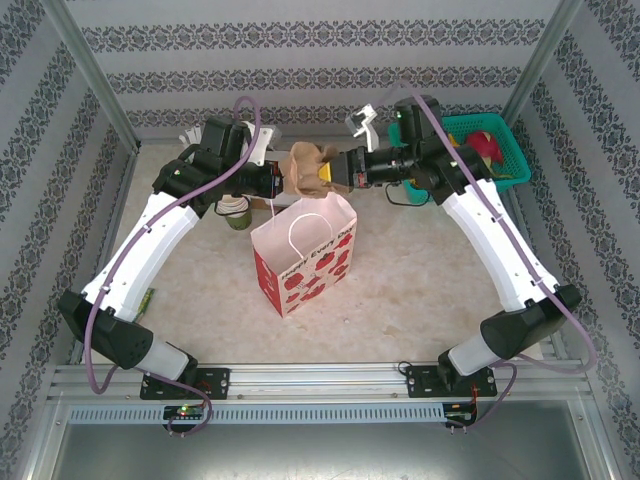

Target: Pack the takeout coffee

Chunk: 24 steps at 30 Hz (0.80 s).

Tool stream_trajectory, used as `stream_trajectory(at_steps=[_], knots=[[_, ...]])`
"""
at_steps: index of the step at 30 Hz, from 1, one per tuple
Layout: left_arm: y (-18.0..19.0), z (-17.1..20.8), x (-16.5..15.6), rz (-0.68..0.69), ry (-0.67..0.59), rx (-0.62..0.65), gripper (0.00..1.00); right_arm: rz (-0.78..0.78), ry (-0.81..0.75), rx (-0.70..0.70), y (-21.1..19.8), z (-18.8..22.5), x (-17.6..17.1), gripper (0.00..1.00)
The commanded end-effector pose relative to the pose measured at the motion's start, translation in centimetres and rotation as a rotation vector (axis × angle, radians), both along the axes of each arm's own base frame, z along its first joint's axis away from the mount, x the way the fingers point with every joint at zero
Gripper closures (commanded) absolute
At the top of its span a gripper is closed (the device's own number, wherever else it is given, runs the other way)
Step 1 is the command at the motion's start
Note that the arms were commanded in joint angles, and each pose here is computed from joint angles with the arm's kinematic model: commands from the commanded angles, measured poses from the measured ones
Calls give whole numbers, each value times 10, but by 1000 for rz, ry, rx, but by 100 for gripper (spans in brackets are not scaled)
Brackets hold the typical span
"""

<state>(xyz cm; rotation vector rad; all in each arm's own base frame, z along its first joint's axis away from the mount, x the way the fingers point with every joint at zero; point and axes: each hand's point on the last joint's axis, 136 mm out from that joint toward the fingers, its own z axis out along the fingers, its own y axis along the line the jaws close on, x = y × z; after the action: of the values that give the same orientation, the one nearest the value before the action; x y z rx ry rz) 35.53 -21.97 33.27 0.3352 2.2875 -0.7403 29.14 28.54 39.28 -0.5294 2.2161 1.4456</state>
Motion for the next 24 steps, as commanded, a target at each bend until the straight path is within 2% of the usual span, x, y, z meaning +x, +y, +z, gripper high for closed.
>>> stream_trajectory(at_steps=[1, 9, 14, 19, 24], knots=[[1, -1, 7, -7, -16, -10, 100, 54, 61, 5, 5, -15, -13, 100], [1, 3, 9, -13, -37, -16, 100, 45, 190, -83, 5, -65, -14, 100], [-5, 6, 9, -46, -44, -35, 100, -12, 230, -202, -1, -96, -11, 100], [-11, 3, 12, -85, -44, -36, 100, -48, 224, -266, 2, -109, -9, 100], [-4, 2, 23, -57, -68, 6, 100, -43, 223, -286, 3, -109, -16, 100]])
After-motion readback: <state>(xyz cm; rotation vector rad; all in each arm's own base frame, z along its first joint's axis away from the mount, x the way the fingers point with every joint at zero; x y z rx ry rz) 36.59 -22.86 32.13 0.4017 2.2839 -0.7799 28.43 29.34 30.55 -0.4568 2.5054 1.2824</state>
